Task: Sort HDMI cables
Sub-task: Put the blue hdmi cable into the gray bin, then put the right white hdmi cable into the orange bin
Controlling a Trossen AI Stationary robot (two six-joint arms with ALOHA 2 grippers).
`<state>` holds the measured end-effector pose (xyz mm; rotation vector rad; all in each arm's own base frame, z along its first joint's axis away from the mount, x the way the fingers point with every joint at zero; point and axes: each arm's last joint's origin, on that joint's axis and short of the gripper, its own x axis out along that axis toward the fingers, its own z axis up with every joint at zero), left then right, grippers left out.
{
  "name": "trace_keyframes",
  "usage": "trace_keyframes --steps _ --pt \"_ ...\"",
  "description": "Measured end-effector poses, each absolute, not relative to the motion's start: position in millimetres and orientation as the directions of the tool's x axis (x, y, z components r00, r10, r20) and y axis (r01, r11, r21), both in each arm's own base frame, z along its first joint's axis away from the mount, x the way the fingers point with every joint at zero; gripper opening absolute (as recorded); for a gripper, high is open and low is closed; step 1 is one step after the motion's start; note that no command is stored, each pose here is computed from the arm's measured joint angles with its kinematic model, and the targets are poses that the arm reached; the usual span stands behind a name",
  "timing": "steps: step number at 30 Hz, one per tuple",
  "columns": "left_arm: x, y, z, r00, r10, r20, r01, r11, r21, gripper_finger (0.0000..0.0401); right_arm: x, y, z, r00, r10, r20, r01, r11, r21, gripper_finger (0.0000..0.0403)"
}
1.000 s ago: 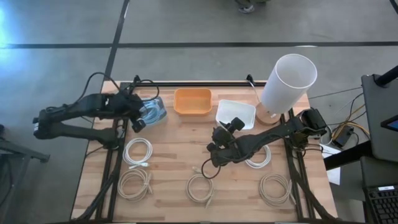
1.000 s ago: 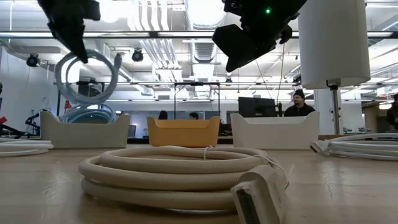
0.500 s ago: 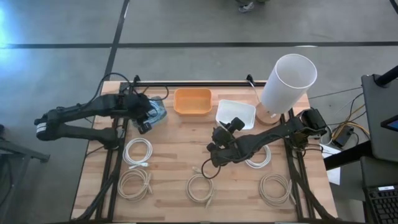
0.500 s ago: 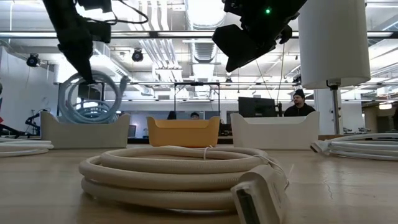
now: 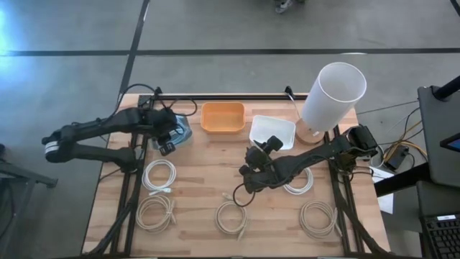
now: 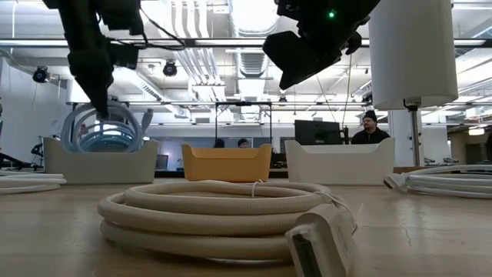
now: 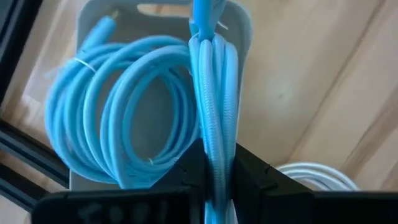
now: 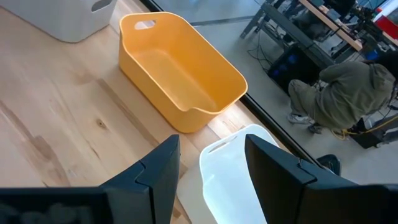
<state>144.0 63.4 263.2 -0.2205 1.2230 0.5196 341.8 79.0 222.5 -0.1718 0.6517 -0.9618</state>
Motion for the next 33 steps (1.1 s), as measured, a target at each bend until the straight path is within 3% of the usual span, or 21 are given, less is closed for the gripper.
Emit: trace_keyframes --steps 13,18,26,33 --pt "147 71 269 0.139 0.428 -0.893 -0.52 0.799 0.302 0.0158 341 79 221 0.398 -0.806 -0.439 0.705 0.575 -0.416 0.0178" --pt "145 74 275 0.076 0.546 -0.835 -0.534 0.729 0.428 0.0194 341 79 221 0.398 -0.806 -0.439 0.705 0.575 -0.416 0.0178" --pt "149 77 277 0.097 0.589 -0.802 -0.571 0.694 0.44 0.0202 341 79 220 0.399 -0.797 -0.454 0.698 0.585 -0.413 0.0178" --pt "162 80 284 0.243 0.616 -0.75 -0.612 0.697 0.374 0.0202 342 81 216 0.41 -0.692 -0.594 0.616 0.69 -0.38 0.0178"
